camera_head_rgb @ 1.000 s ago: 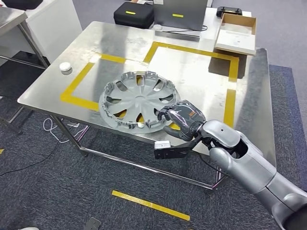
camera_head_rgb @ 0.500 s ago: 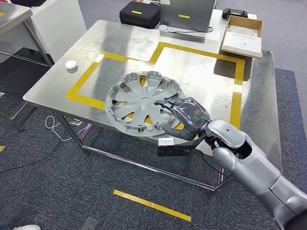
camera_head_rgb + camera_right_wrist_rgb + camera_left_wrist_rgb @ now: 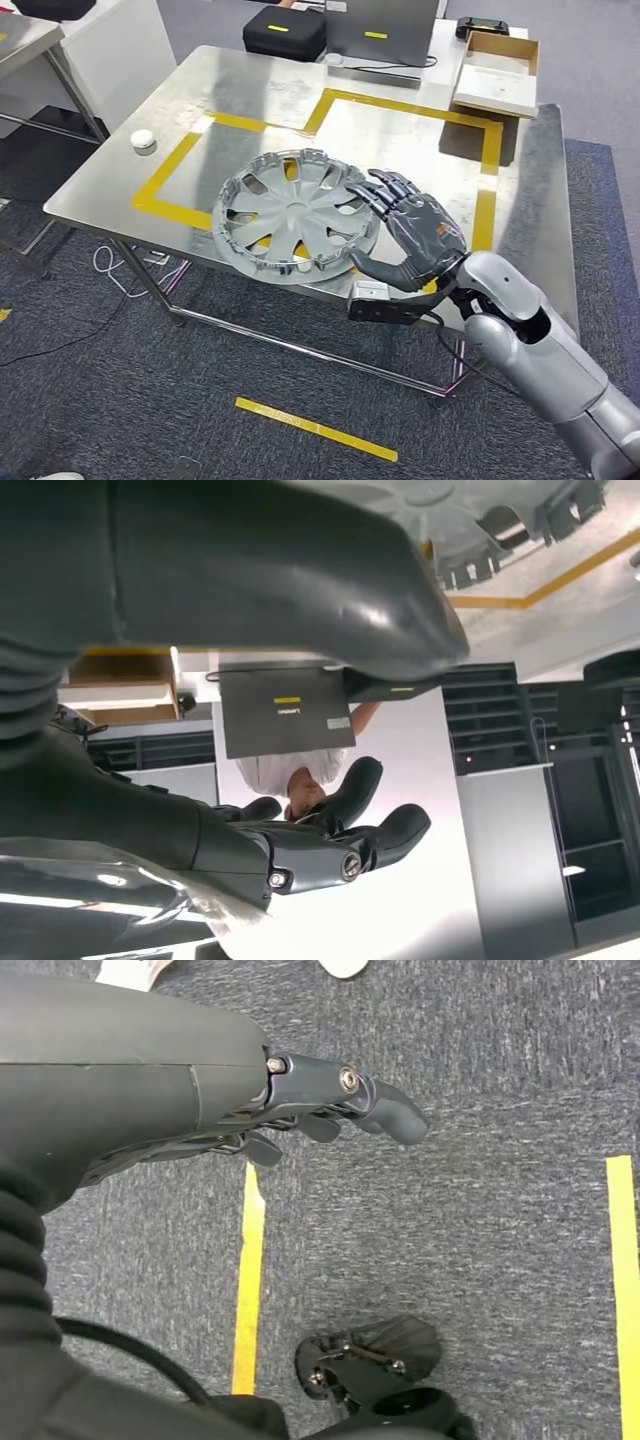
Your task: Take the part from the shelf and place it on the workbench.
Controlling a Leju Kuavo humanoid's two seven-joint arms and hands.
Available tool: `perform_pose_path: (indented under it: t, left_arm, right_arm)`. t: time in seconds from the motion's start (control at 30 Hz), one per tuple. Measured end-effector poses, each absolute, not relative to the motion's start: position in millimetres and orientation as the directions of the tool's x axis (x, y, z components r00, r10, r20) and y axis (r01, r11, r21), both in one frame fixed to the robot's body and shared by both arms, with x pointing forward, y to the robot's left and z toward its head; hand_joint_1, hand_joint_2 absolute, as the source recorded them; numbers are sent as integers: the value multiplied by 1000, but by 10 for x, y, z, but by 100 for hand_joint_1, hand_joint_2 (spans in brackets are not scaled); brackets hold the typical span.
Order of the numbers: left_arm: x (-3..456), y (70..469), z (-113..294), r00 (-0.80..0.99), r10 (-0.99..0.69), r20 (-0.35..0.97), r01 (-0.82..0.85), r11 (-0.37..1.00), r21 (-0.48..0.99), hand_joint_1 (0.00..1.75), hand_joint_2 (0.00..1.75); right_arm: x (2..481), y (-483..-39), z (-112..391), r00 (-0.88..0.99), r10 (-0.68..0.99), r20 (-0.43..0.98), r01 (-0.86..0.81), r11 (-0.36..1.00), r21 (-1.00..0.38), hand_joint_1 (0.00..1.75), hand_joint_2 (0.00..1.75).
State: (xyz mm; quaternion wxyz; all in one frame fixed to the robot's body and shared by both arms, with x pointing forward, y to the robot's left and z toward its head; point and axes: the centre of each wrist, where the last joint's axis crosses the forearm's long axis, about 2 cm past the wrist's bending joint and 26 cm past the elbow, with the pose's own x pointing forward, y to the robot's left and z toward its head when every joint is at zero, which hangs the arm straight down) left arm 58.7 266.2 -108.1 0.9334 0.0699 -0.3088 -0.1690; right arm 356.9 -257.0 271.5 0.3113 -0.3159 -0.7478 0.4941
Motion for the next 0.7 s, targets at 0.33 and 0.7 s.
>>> perform_pose_path:
  t: [0.33,0.7]
  left_arm:
    - [575,2604,-1076,754,-362,548,246,929,276,0,175]
    - [551,2571,-1077,762,-350,545,235,934,271,0,175]
  right_arm:
    - [3448,-2660,2582,-565,801,195,168,344,-924,0,0]
    - [3433,-2725,2647,-553,803,224,190,383,-904,0,0]
